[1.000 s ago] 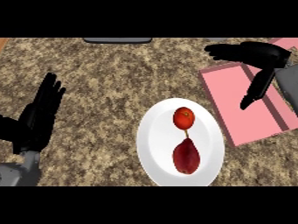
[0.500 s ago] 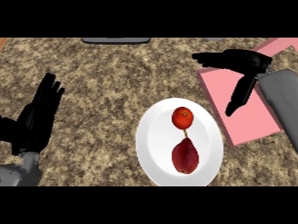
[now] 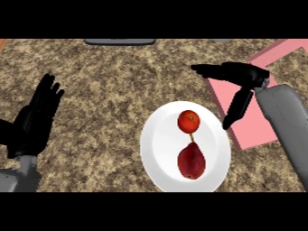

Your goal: Pick the tomato from the plate and place it in the cardboard box

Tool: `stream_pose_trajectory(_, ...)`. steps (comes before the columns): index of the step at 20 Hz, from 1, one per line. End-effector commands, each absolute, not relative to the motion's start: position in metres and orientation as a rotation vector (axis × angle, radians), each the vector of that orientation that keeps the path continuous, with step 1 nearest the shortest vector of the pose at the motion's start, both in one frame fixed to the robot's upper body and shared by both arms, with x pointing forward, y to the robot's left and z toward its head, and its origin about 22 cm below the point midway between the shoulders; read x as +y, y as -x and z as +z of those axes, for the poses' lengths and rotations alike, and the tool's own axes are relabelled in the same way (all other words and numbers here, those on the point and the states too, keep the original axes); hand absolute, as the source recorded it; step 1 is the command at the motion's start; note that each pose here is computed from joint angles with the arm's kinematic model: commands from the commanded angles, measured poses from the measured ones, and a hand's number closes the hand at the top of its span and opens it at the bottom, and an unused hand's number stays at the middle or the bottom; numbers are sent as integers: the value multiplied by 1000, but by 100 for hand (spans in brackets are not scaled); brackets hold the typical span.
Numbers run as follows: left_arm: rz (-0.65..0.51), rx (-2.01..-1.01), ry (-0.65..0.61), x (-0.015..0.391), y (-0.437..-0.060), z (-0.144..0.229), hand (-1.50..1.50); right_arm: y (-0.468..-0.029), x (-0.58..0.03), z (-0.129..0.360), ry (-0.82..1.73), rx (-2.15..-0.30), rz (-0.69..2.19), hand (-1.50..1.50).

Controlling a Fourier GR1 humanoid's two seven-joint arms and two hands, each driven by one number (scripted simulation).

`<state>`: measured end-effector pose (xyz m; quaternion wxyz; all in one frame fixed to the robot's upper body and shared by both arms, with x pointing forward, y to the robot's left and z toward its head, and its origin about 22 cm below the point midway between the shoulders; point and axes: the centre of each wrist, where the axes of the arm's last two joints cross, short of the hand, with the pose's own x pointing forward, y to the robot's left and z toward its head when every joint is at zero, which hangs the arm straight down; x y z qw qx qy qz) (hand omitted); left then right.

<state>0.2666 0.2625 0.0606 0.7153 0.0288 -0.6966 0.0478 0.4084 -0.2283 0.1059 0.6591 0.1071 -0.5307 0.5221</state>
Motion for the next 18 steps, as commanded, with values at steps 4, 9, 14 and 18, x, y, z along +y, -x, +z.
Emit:
stream_pose_trajectory(4, 112, -1544, -61, 261, -261, 51, 0, -396, -225, 89, -227, -1184, 1191, -150)
stream_pose_trajectory(9, 109, -1563, -59, 262, -267, 56, 0, -393, -213, 74, -257, -1181, 1183, -150)
stream_pose_trajectory(14, 103, -1545, -60, 264, -271, 50, 0, -401, -180, 95, -232, -1182, 1195, -150)
stream_pose_trajectory(18, 114, -1547, -51, 274, -271, 41, 0, -393, -192, 68, -169, -1167, 1221, -150)
